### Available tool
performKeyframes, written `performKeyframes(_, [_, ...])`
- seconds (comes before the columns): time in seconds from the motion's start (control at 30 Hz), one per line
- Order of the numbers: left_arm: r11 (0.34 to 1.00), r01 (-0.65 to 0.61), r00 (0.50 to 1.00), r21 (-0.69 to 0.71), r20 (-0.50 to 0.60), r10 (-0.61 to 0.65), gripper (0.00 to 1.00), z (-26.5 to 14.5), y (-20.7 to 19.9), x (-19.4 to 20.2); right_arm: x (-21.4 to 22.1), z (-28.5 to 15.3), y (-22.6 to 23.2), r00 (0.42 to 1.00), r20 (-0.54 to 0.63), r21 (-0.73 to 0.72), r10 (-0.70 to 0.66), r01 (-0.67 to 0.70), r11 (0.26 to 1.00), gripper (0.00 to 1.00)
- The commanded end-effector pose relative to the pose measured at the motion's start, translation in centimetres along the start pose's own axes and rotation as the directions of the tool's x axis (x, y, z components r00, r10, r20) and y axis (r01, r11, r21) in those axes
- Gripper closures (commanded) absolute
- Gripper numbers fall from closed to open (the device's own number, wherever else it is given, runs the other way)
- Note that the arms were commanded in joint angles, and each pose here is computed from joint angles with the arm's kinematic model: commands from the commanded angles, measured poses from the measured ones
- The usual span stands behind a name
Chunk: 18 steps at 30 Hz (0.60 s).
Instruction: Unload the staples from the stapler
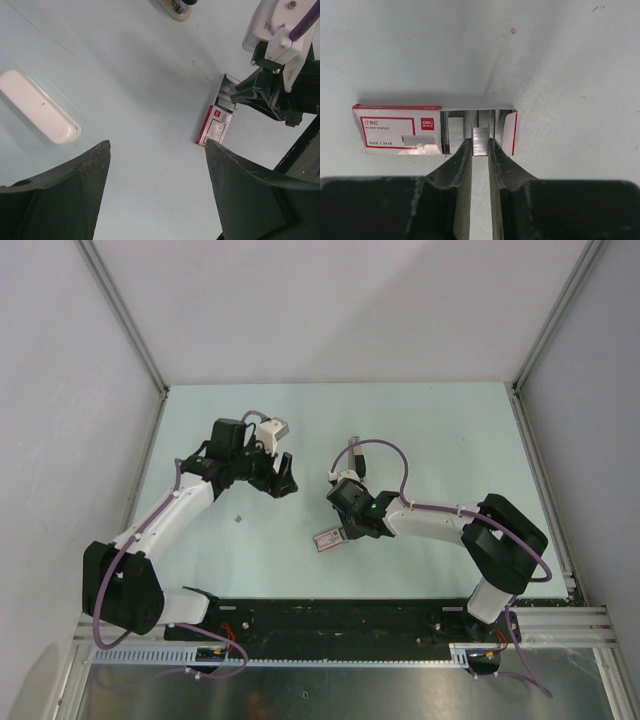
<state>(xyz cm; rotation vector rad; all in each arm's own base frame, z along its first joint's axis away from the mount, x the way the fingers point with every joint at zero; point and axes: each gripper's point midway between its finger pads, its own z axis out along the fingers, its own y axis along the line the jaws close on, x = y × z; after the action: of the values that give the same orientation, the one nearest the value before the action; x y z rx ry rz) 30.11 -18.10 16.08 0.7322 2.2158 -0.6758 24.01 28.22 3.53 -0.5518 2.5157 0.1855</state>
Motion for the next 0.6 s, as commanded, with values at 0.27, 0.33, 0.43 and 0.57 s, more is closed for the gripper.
performKeyframes(0.27, [0.995,-0.096,0.995,-0.002,0.028,0.096,0.18,-0.7,-0.5,-0.6,-1.0,-0.1,1.2,1.0,0.016,-0.031,0.011,-0.011,0.999,0.71])
performKeyframes(0.33, [0.995,-0.099,0.995,-0.002,0.025,0.099,0.18,-0.6,-0.5,-0.6,-1.1,-0.2,1.3,1.0,0.018,-0.034,0.013,-0.012,0.999,0.67])
performKeyframes(0.43, [0.994,-0.105,0.994,-0.002,0.022,0.105,0.18,-0.6,-0.6,-0.5,-1.3,-0.5,1.3,1.0,0.024,-0.04,0.016,-0.015,0.999,0.61])
performKeyframes(0.57, [0.994,-0.112,0.993,-0.005,0.021,0.112,0.17,-0.6,-0.6,-0.6,-1.9,-1.3,1.5,0.999,0.045,-0.056,0.029,-0.026,0.998,0.59])
